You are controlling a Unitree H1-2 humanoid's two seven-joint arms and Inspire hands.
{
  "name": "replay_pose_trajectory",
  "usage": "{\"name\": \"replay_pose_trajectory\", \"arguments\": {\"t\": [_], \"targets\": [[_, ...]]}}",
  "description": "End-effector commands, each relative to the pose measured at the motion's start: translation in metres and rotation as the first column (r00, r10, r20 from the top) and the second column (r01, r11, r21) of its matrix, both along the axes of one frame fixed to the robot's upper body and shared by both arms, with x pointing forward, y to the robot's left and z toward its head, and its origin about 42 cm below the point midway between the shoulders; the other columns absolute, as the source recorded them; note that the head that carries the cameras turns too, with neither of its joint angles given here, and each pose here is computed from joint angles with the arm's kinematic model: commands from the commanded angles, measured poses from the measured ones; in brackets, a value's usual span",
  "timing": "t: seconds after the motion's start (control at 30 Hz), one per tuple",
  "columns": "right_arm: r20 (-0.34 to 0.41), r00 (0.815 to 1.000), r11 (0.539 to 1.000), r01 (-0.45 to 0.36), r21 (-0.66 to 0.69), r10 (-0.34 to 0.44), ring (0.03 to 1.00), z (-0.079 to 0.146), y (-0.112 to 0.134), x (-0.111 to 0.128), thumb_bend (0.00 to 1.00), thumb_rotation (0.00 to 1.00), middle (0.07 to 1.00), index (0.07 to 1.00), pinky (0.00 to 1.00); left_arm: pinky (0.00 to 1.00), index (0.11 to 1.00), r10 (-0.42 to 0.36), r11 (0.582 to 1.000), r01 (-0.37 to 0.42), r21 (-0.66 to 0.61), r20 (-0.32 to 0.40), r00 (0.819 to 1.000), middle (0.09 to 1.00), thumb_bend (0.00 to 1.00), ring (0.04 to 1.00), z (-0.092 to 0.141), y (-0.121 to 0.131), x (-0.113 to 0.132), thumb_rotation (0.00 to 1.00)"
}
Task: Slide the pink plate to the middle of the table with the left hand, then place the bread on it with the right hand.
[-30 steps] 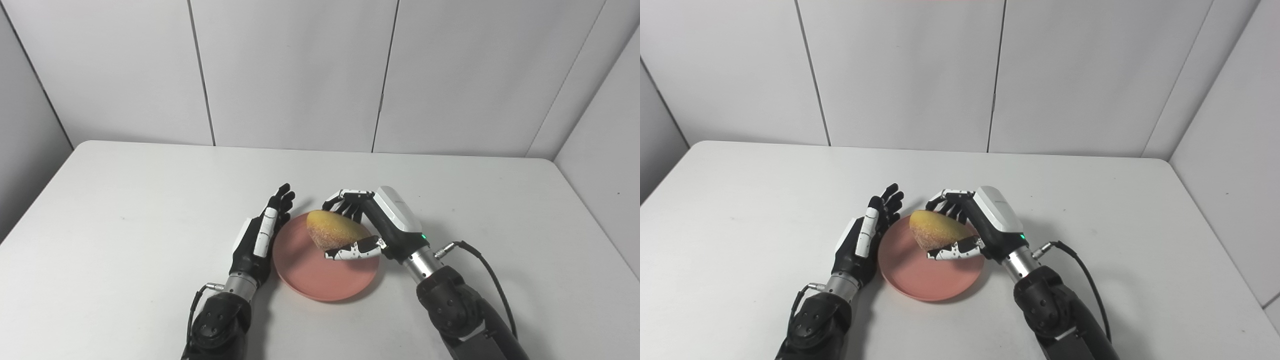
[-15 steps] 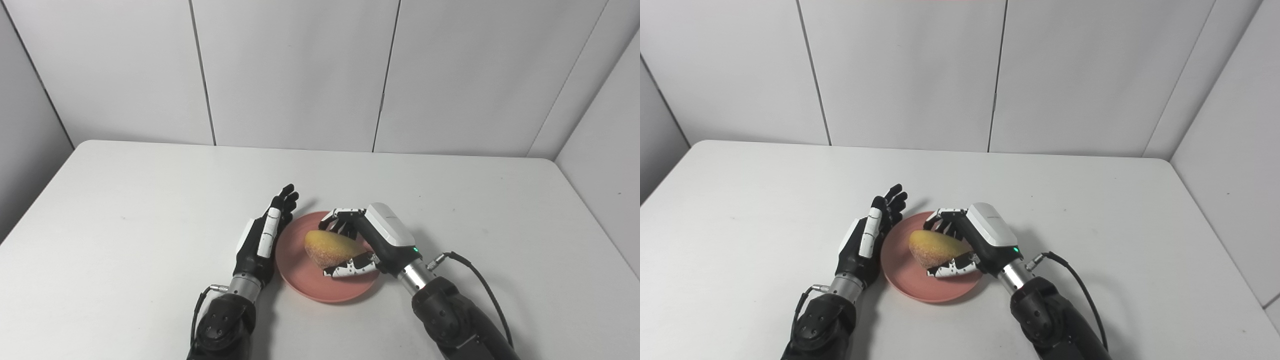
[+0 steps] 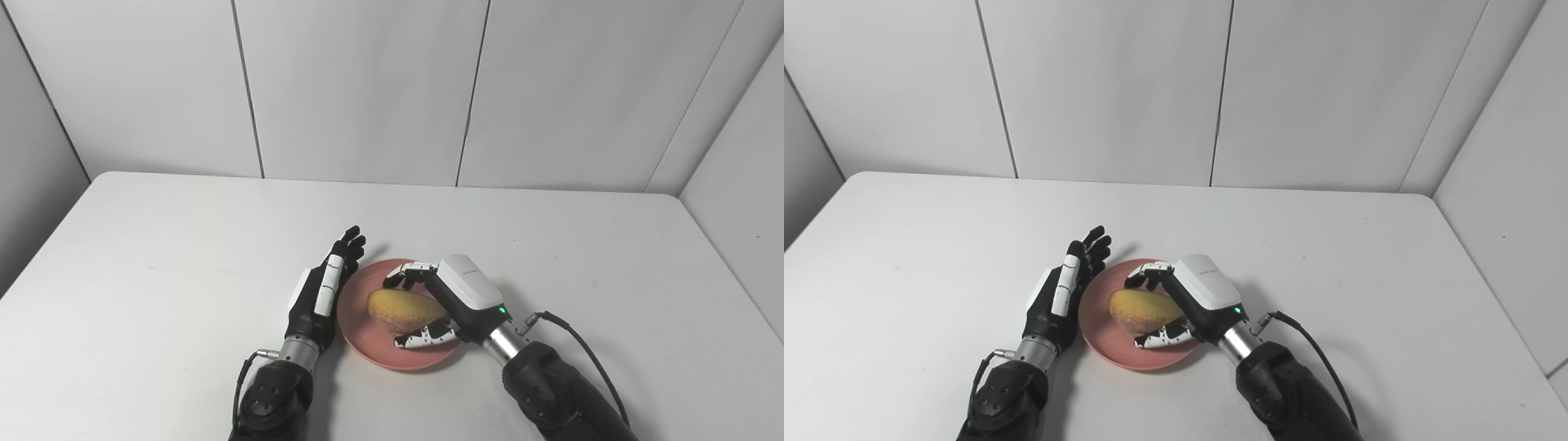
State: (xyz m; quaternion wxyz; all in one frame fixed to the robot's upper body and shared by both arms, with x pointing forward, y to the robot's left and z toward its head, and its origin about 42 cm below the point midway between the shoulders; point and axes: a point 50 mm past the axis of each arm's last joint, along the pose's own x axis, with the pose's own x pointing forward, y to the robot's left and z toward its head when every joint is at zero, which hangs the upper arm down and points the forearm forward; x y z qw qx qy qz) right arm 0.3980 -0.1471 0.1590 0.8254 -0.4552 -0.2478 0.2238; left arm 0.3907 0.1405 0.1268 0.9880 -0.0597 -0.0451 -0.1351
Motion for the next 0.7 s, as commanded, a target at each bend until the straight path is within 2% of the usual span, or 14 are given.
{"name": "replay_pose_trajectory", "arguments": {"t": [0.0,0.03,0.1,0.13,0.27,0.4,0.5,0.6,0.67], "targets": [[0.075,0.997,1.0,-0.002,0.002,0.002,0.845,0.022,0.002,0.006,0.59,0.38,0.848,0.804,0.81,0.99,0.914,-0.012,1.0,0.013,-0.02,0.031,0.999,0.945,0.68,0.963,0.005,-0.006,-0.002,1.0],[0.068,0.998,1.0,-0.005,-0.006,0.005,0.852,0.022,0.002,0.005,0.6,0.4,0.855,0.81,0.82,0.99,0.915,-0.013,1.0,0.014,-0.018,0.033,0.999,0.946,0.68,0.964,0.005,-0.006,-0.002,1.0],[0.054,0.998,1.0,-0.014,-0.024,0.015,0.931,0.023,0.001,0.004,0.6,0.64,0.928,0.858,0.94,0.98,0.916,-0.015,1.0,0.016,-0.017,0.035,0.999,0.946,0.68,0.962,0.005,-0.006,-0.002,1.0],[0.048,0.999,0.999,-0.019,-0.034,0.021,0.956,0.024,0.0,0.004,0.59,0.72,0.955,0.872,0.98,0.98,0.916,-0.016,1.0,0.016,-0.017,0.036,0.999,0.946,0.68,0.962,0.005,-0.006,-0.002,1.0],[0.044,0.998,0.999,-0.039,-0.034,0.041,0.997,0.027,-0.003,0.002,0.61,0.9,0.997,0.909,1.0,0.97,0.914,-0.016,1.0,0.016,-0.017,0.034,0.999,0.946,0.69,0.958,0.005,-0.006,-0.002,1.0],[0.049,0.998,0.999,-0.049,0.021,0.048,1.0,0.033,-0.005,-0.002,0.61,0.93,1.0,0.987,1.0,0.99,0.922,-0.022,1.0,0.023,-0.007,0.04,0.999,0.956,0.69,0.969,0.005,-0.006,-0.002,1.0],[0.077,0.997,0.996,-0.032,0.081,0.026,1.0,0.038,-0.007,-0.006,0.62,0.95,1.0,0.998,1.0,0.99,0.919,-0.019,1.0,0.02,-0.017,0.036,0.999,0.952,0.69,0.97,0.005,-0.005,-0.002,1.0],[0.084,0.996,0.988,-0.004,0.157,-0.009,1.0,0.043,-0.008,-0.011,0.67,0.99,1.0,1.0,1.0,1.0,0.916,-0.015,1.0,0.015,-0.013,0.035,0.999,0.945,0.68,0.97,0.004,-0.004,-0.002,1.0],[0.086,0.996,0.976,0.011,0.217,-0.03,1.0,0.046,-0.009,-0.016,0.66,1.0,1.0,1.0,1.0,1.0,0.921,-0.016,1.0,0.016,-0.014,0.033,0.999,0.948,0.69,0.977,0.005,-0.003,-0.002,1.0]]}}
